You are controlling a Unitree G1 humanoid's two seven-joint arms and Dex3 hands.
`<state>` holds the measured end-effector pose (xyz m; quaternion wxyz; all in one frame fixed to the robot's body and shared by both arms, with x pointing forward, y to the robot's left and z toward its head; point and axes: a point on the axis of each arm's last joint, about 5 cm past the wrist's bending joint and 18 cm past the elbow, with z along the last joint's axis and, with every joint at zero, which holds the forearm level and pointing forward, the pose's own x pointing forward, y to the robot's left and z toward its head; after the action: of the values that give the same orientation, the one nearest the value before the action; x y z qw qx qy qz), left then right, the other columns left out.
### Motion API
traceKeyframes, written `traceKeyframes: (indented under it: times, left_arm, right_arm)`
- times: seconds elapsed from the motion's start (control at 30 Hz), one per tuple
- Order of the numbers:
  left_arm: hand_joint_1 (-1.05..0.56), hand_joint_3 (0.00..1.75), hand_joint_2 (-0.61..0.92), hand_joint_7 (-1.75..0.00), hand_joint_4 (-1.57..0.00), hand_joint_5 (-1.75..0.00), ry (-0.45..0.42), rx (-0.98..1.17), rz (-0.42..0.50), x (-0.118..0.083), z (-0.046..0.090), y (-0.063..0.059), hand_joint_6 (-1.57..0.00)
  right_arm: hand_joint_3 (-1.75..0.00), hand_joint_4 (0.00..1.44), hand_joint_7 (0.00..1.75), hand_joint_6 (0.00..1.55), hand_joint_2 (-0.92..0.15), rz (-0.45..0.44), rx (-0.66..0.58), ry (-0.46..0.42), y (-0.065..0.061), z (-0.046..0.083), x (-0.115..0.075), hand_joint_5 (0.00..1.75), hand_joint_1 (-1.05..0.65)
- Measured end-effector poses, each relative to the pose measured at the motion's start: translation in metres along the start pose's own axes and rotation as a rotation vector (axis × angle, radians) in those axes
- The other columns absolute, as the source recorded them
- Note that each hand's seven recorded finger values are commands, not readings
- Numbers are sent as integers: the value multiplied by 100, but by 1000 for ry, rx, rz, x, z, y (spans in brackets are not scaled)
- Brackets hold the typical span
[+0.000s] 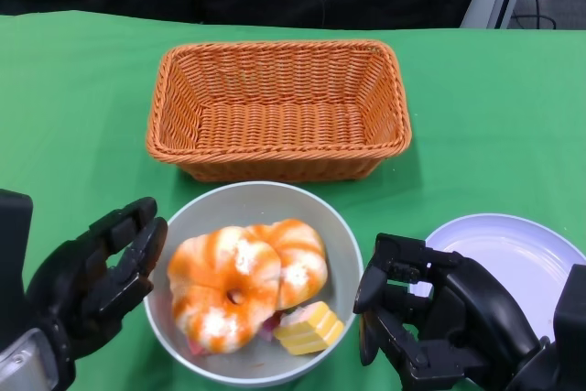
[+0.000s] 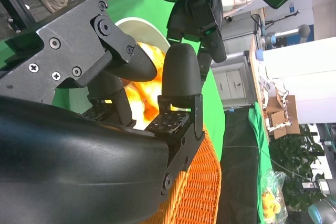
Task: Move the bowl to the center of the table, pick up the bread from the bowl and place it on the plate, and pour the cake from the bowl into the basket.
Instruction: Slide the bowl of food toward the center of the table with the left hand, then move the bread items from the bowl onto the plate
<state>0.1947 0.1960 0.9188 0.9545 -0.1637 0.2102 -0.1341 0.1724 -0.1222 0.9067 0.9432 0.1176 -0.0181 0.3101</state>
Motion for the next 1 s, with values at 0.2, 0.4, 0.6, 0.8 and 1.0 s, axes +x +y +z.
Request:
traceKeyframes:
  times: [0.2, 0.4, 0.6, 0.8, 1.0]
  left_arm:
    - [-69, 61, 92, 0, 0, 0, 18, -27, -24, 4, -1, -5, 0]
    - [-68, 61, 92, 0, 0, 0, 34, -40, -55, 7, -4, -12, 0]
    - [-69, 60, 92, 0, 0, 0, 50, -38, -102, 11, -7, -15, 0]
    - [-65, 56, 92, -1, 0, 0, 28, -5, -98, 14, -7, -15, -3]
    - [-67, 47, 92, -4, -10, -5, -88, 139, 0, 12, 0, -5, -11]
  right_arm:
    - [-129, 75, 145, 70, -49, -1, -6, 1, 0, 0, 0, 174, -10]
    - [-128, 75, 145, 70, -50, -2, -12, -7, 0, 0, 0, 174, -9]
    - [-127, 73, 144, 69, -50, -4, -7, -5, 0, 0, -1, 174, -9]
    - [-125, 72, 144, 69, -52, -6, -5, -1, 0, -1, -2, 173, -8]
    - [-128, 71, 144, 69, -51, -15, -7, 14, 0, -3, -7, 172, -8]
